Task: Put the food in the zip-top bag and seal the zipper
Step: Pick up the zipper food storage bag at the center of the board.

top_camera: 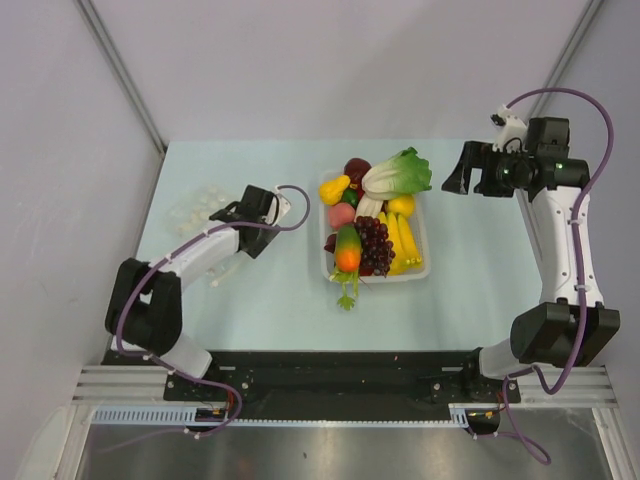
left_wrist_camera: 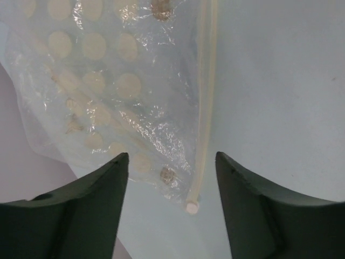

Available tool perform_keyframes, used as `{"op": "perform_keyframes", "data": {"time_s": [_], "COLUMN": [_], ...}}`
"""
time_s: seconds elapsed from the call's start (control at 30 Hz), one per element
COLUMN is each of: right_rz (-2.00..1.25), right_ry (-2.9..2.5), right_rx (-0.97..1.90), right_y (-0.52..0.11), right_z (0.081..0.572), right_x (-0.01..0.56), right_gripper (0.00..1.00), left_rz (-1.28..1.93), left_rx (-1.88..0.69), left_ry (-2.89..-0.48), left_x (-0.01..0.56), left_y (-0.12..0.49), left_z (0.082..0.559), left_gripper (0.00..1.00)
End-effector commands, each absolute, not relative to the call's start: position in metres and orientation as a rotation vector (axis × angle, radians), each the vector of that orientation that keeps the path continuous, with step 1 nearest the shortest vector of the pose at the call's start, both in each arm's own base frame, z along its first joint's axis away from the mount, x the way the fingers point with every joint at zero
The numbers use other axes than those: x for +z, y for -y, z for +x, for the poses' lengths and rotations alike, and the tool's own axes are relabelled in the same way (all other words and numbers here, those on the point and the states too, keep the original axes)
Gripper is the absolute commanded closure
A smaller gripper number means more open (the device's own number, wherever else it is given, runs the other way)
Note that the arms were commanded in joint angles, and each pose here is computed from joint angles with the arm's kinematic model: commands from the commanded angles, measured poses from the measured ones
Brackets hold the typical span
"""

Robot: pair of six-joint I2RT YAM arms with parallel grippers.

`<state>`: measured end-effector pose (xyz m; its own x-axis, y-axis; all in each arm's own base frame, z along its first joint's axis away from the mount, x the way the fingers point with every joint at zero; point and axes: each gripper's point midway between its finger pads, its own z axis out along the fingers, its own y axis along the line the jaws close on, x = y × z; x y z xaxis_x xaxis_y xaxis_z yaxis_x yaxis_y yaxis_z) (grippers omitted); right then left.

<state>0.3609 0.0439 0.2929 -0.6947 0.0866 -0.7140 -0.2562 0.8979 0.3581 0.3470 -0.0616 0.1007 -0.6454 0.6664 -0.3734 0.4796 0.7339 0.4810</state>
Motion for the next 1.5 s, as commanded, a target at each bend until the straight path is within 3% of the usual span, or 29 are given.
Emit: {"op": "perform_keyframes", "data": {"time_s": [0.0,0.47,0.73,0.83,0.9,1.07,1.2,1.47], "right_rz": [-0.140,-0.128,-0.127,-0.128,-0.129,-0.139,-0.190,-0.375], "right_ry": [-2.232,-2.227,-2.203,-2.196,-2.187,-2.109,-2.014,-1.865], "right_rx": [0.578,0.578,0.599,0.610,0.625,0.704,0.789,1.003], "right_y": [-0.049,-0.047,-0.047,-0.048,-0.050,-0.064,-0.093,-0.217], "right_z": [0.355,0.349,0.346,0.347,0.347,0.356,0.374,0.400], "right_x": [0.303,0.299,0.307,0.310,0.312,0.328,0.353,0.401], "right_gripper": [0.00,0.00,0.00,0.00,0.00,0.00,0.00,0.00], "left_rz": [0.845,0.955,0.940,0.923,0.912,0.766,0.535,0.150], "left_rx": [0.526,0.565,0.585,0.594,0.591,0.480,0.245,-0.084], "left_ry": [-2.385,-2.465,-2.492,-2.501,-2.508,-2.549,-2.531,-2.390], "left_x": [0.090,0.040,0.030,0.029,0.032,0.067,0.132,0.247], "left_y": [0.060,0.053,0.044,0.040,0.039,0.039,0.049,0.060], "left_z": [0.365,0.357,0.362,0.364,0.364,0.363,0.366,0.357], "left_gripper": [0.36,0.64,0.72,0.82,0.96,1.00,1.00,1.00]}}
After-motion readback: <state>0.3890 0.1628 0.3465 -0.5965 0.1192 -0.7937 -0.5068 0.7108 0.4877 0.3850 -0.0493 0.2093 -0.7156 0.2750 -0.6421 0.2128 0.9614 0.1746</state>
